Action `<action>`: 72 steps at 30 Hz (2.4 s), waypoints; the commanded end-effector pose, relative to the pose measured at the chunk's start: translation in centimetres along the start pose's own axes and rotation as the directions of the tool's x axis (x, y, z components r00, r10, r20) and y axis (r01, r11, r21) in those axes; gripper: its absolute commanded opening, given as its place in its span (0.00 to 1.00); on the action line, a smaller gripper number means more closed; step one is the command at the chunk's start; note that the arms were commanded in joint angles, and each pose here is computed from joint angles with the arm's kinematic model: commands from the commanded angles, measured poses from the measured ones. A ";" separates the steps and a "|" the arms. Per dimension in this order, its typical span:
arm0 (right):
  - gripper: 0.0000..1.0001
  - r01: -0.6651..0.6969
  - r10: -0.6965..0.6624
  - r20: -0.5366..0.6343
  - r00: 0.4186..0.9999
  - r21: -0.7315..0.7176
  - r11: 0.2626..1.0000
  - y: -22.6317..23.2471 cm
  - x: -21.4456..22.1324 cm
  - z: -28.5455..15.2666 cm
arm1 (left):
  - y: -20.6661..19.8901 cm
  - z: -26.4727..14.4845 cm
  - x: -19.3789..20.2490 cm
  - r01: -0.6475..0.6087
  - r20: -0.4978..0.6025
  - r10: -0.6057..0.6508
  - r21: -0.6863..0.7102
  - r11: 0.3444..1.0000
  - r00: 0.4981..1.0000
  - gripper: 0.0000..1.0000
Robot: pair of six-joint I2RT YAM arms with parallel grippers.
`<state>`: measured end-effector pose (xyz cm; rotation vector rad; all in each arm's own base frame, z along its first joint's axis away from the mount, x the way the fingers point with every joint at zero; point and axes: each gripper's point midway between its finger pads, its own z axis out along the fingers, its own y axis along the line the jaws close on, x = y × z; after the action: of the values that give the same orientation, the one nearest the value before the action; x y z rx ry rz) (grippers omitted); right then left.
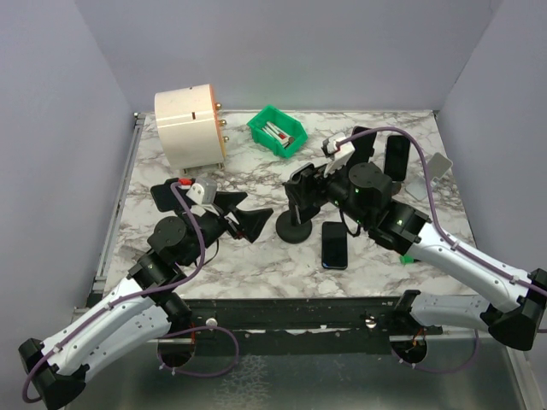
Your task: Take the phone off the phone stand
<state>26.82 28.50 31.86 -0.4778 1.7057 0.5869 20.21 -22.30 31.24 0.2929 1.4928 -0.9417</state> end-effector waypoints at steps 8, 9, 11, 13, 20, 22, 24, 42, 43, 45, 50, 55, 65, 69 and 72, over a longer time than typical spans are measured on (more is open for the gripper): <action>0.48 0.290 -0.289 -0.027 0.957 0.097 0.952 -3.0 0.3 -0.6 | 0.5 0.0 0.7 -0.010 -0.008 0.009 -0.013 1.000 1.000 0.99; 0.48 0.306 -0.305 -0.029 0.952 0.097 0.947 -3.1 0.4 -0.6 | 0.5 0.0 0.8 -0.010 -0.011 0.010 -0.014 1.000 1.000 0.99; 0.48 0.333 -0.331 -0.034 0.943 0.096 0.938 -3.2 0.5 -0.7 | 0.5 -0.1 0.8 -0.011 -0.009 0.011 -0.013 1.000 1.000 0.99; 0.49 0.354 -0.352 -0.035 0.935 0.092 0.931 -3.3 0.7 -0.8 | 0.5 -0.1 0.8 -0.013 -0.009 0.013 -0.014 1.000 1.000 0.99; 0.68 0.278 -0.277 -0.028 0.960 0.017 0.961 -1.7 0.5 -1.2 | 0.5 -0.1 0.9 -0.011 -0.010 0.011 -0.014 1.000 1.000 0.99; 0.73 0.238 -0.238 -0.045 0.970 -0.002 0.971 -1.2 0.6 -1.0 | 0.5 -0.1 0.9 -0.009 -0.011 0.009 -0.013 1.000 1.000 0.99; 0.77 0.197 -0.197 -0.051 0.979 -0.007 0.980 -0.9 0.6 -1.0 | 0.5 -0.1 0.9 -0.007 -0.012 0.007 -0.014 1.000 1.000 0.99; 1.00 0.070 -0.077 -0.079 0.994 -0.084 0.994 1.1 -1.6 -3.4 | 0.1 -0.6 0.6 -0.011 -0.005 0.011 0.005 1.000 1.000 0.99; 1.00 0.083 -0.090 -0.081 0.993 -0.077 0.994 0.8 -1.5 -3.6 | 0.1 -0.6 0.6 -0.012 -0.005 0.012 0.006 1.000 1.000 0.99; 1.00 0.110 -0.115 -0.085 0.990 -0.064 0.992 0.3 -1.2 -4.1 | 0.1 -0.6 0.6 -0.013 -0.004 0.013 0.006 1.000 1.000 0.99; 1.00 0.153 -0.157 -0.058 0.986 -0.066 0.986 -0.3 -1.1 -5.4 | 0.1 -0.8 0.4 -0.014 0.002 0.014 0.007 1.000 1.000 0.99; 1.00 0.169 -0.173 -0.116 0.978 -0.044 0.985 -0.9 -0.4 -5.7 | 0.2 -0.8 0.5 -0.015 0.003 0.015 0.003 1.000 1.000 0.99; 1.00 0.126 -0.125 -0.162 0.979 -0.004 0.992 -0.9 -0.4 -4.1 | 0.3 -0.9 0.8 -0.013 -0.005 0.013 -0.001 1.000 1.000 0.99; 1.00 0.140 -0.134 -0.178 0.975 0.020 0.990 -1.2 -0.3 -3.4 | 0.3 -0.8 0.8 -0.011 -0.007 0.011 0.001 1.000 1.000 0.99; 1.00 0.151 -0.143 -0.174 0.974 0.030 0.988 -1.4 -0.3 -3.1 | 0.2 -0.9 0.8 -0.010 -0.006 0.010 0.003 1.000 1.000 0.99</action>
<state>24.74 25.90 32.16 -0.6582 1.8185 0.4523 19.76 -21.83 31.10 0.2936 1.4806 -0.9425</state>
